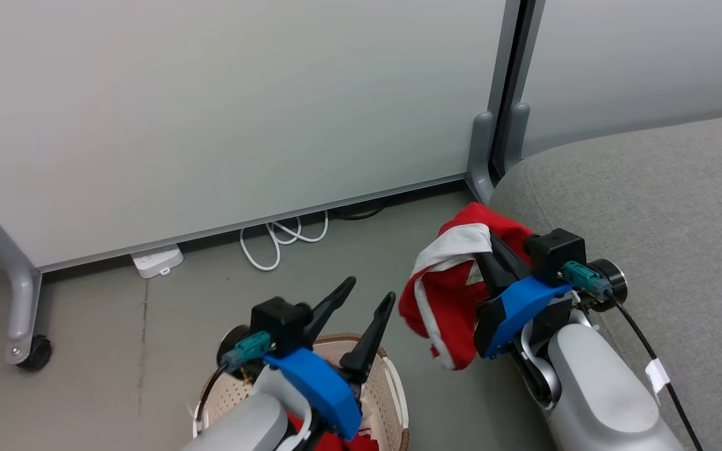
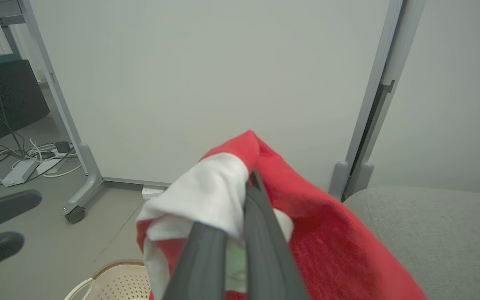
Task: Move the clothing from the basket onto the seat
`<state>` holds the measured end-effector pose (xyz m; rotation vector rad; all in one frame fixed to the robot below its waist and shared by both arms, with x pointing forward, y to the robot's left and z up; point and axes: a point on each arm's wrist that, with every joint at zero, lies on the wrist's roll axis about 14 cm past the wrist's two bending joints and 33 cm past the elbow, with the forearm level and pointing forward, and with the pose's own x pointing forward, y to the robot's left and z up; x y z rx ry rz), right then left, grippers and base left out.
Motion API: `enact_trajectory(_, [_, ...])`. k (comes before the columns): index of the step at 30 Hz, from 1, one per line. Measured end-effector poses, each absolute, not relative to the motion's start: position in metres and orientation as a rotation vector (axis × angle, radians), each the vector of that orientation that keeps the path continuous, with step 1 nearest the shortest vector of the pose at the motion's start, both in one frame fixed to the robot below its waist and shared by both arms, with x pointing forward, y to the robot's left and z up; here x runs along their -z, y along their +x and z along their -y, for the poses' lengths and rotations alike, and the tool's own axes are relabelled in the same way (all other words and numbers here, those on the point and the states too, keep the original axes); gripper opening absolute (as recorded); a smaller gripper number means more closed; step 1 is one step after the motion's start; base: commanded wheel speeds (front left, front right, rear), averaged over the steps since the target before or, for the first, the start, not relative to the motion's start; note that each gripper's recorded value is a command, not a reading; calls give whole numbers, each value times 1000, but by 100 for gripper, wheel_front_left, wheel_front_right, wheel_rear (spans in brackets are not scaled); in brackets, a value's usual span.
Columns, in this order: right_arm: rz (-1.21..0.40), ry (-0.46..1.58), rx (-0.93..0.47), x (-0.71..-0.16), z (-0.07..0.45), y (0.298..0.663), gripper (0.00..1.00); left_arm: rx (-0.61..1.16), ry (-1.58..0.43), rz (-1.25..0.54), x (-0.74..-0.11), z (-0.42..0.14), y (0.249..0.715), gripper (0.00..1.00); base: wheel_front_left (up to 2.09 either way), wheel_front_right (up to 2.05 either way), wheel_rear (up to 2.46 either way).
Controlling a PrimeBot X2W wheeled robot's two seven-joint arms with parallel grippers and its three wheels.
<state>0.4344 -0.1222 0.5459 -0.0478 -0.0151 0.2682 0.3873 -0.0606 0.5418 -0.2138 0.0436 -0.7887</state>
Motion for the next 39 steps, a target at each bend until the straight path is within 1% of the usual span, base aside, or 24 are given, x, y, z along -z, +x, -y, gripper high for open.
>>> enact_trajectory(3, [15,-47,-260,-545,125,437,0,727,-216,-60,-524,38,383,100,0,0,0])
enact_trajectory(9, [-5,-46,-262,-538,124,439,0,611,-242,-30,-516,1,382,100,0,0,0])
enact_trajectory(17, [-13,-47,-266,-535,122,441,0,530,-246,-31,-500,-28,372,100,0,0,0])
enact_trajectory(27, [-24,-46,-268,-532,121,438,0,501,-231,-26,-494,-41,370,100,0,0,0])
enact_trajectory(39, [-27,-40,-267,-530,121,436,0,489,-240,-41,-487,-40,368,100,0,0,0])
